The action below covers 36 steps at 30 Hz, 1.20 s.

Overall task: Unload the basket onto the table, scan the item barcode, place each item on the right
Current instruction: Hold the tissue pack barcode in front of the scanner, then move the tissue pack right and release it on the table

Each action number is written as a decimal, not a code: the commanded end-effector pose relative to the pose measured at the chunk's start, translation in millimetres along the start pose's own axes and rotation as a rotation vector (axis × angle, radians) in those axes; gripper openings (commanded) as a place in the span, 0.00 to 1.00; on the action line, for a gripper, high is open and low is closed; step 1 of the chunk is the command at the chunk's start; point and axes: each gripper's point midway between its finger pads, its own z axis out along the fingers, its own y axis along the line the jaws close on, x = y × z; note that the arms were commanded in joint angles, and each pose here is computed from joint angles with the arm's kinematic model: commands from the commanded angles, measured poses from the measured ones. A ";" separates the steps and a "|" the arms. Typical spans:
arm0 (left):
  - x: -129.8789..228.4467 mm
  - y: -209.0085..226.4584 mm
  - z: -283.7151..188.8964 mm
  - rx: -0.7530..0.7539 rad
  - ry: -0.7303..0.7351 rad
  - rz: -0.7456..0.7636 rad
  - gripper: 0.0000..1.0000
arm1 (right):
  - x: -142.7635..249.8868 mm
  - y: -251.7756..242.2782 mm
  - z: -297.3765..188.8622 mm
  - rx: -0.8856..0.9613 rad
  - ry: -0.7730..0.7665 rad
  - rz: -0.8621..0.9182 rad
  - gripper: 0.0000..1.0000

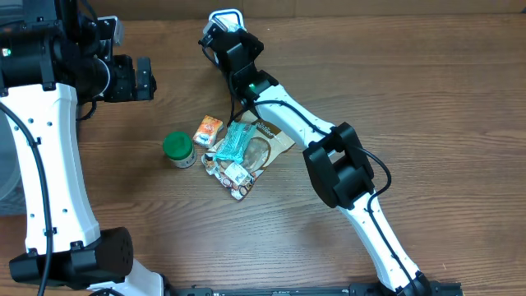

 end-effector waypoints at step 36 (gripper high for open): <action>-1.3 0.4 -1.3 -0.003 -0.007 0.020 0.99 | 98.6 -199.9 -239.2 -0.353 0.664 1.030 0.04</action>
